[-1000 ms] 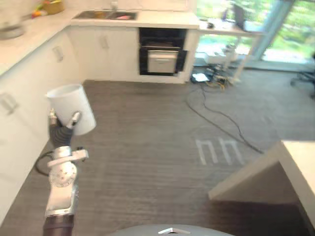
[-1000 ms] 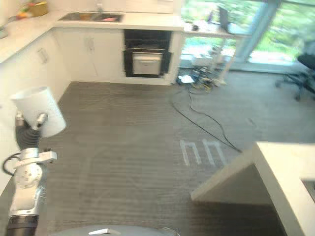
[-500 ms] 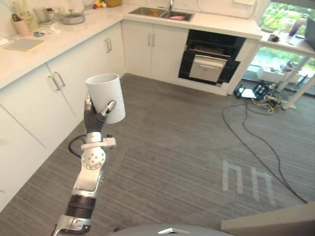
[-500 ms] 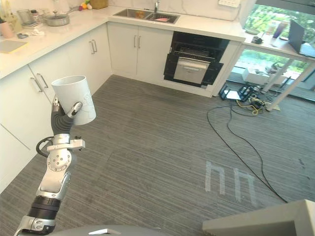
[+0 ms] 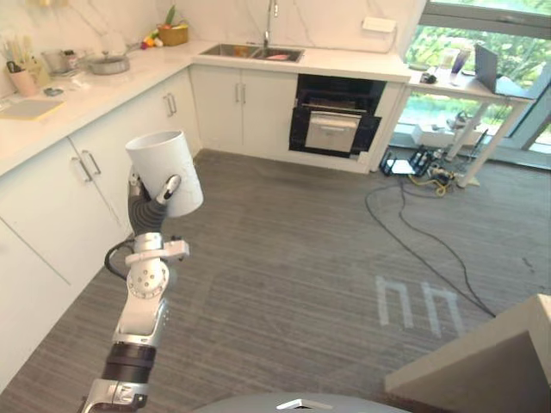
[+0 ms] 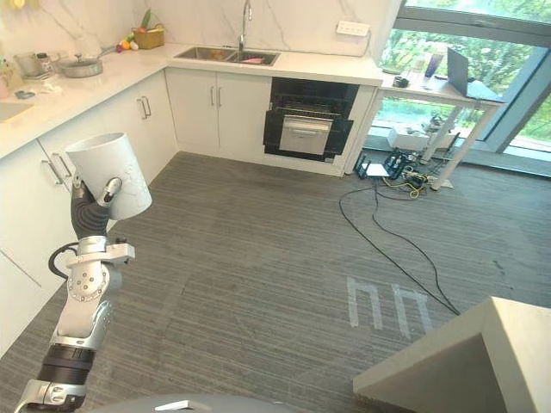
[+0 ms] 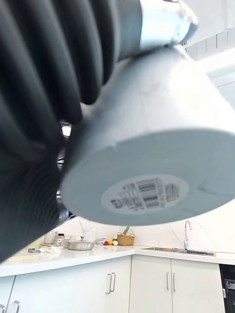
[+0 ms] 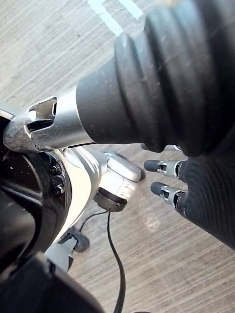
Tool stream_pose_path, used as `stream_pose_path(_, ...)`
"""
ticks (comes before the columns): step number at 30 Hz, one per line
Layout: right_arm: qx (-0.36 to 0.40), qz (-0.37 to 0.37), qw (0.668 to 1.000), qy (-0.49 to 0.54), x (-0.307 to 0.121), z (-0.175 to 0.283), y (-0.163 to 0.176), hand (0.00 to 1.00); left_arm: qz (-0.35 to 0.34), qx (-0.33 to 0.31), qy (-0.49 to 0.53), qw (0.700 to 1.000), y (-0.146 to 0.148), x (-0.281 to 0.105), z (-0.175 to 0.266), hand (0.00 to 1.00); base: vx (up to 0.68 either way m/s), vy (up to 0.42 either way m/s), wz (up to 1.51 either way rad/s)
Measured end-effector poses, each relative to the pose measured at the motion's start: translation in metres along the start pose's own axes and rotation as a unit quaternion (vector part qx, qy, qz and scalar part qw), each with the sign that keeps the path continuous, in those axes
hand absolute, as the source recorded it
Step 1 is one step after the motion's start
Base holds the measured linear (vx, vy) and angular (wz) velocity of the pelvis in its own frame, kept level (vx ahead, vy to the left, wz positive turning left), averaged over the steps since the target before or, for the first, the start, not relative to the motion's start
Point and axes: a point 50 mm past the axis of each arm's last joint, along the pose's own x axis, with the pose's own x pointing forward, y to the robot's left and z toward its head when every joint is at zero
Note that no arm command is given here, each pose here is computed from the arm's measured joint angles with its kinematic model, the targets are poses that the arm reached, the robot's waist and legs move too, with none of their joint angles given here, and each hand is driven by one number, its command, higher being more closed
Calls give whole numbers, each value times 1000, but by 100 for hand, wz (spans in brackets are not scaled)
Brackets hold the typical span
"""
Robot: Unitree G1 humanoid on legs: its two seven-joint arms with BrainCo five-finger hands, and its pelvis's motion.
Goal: Walk over to the sink, pick up the cup, carry it to the dishwasher, place the cup inside the dishwasher, then close the dishwasher door
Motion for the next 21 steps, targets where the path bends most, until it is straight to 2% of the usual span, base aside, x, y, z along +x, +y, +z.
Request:
stream_pose_path(10, 35, 5, 999, -3, 0, -13, 2, 0, 13, -38, 15, 999, -13, -8, -5, 100, -15, 16, -55)
stream_pose_path(16, 2, -2, 1000, 2, -1, -17, 0, 0, 33, -14, 14, 999, -19, -10, -6, 100, 63, -38, -17)
stream_pose_path(17, -46, 28, 998, -16, 1, -2, 7, 0, 78, 23, 61, 995, 2, -22, -24, 100, 19, -3, 3)
stream_pose_path(21, -46, 28, 998, -16, 1, -2, 7, 0, 78, 23, 61, 995, 2, -22, -24, 100, 0, 0, 0)
